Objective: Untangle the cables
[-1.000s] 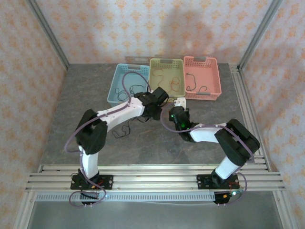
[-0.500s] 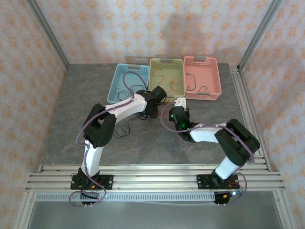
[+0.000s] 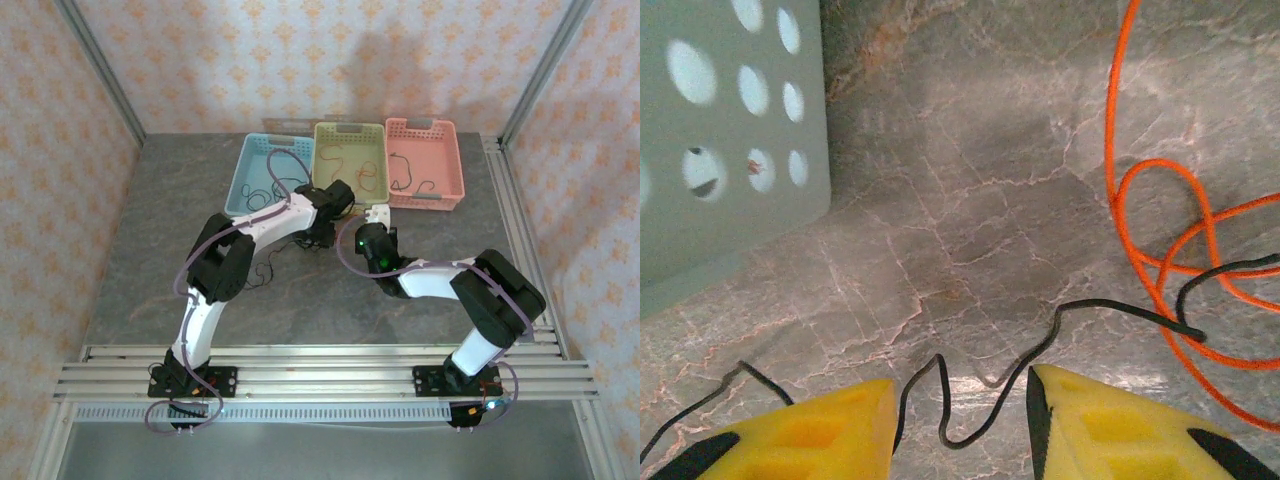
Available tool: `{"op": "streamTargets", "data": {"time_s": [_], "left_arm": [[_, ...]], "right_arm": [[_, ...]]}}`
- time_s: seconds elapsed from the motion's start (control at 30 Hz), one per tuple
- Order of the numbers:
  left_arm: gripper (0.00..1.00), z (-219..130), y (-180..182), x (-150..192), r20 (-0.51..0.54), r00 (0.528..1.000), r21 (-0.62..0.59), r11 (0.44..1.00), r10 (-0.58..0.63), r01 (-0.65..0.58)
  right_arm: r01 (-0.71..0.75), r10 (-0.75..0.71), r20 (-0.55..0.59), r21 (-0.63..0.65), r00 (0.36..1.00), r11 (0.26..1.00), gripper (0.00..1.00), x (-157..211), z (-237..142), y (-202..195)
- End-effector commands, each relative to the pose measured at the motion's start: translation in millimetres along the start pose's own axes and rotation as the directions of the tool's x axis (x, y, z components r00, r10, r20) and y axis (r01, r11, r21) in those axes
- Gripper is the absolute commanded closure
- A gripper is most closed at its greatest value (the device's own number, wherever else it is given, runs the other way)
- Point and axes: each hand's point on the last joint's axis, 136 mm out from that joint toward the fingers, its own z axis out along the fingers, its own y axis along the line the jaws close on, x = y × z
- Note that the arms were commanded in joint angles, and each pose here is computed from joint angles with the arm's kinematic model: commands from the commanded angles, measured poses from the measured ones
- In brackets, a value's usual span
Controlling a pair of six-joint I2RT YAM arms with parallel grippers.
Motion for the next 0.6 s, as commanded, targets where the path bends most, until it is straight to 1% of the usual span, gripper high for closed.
{"op": "streamTargets", "data": {"time_s": [0.0, 0.2, 0.33, 0.4, 0.43, 0.57], "left_arm": [[0.62, 1, 3, 8, -0.067, 0.998, -0.026, 1.0, 0.006, -0.007], [0.7, 6, 2, 10, -0.089, 0.996, -0.018, 1.0, 0.007, -0.008], [0.87, 7, 3, 10, -0.096, 0.995, -0.013, 1.0, -0.003, 0.002], [0.97, 4, 5, 9, -0.078, 0.997, -0.016, 1.0, -0.008, 0.007], [1.0, 1, 7, 8, -0.064, 0.998, -0.02, 1.0, -0.01, 0.009], [1.0, -25, 17, 3, 0.019, 1.0, -0.048, 0.999, -0.005, 0.006]], "right_arm": [[-0.042, 0.042, 0.031, -0.011, 0.999, 0.999, 1.0, -12, -1, 1], [-0.044, 0.045, 0.032, -0.013, 0.998, 0.999, 1.0, -13, -2, 1], [-0.043, 0.044, 0.033, -0.013, 0.998, 0.999, 1.0, -12, -2, 0], [-0.043, 0.043, 0.033, -0.013, 0.999, 0.999, 1.0, -12, -2, 0], [-0.042, 0.042, 0.033, -0.013, 0.999, 0.999, 1.0, -12, -1, 0], [-0.043, 0.044, 0.034, -0.011, 0.998, 0.999, 1.0, -12, -2, 0]]}}
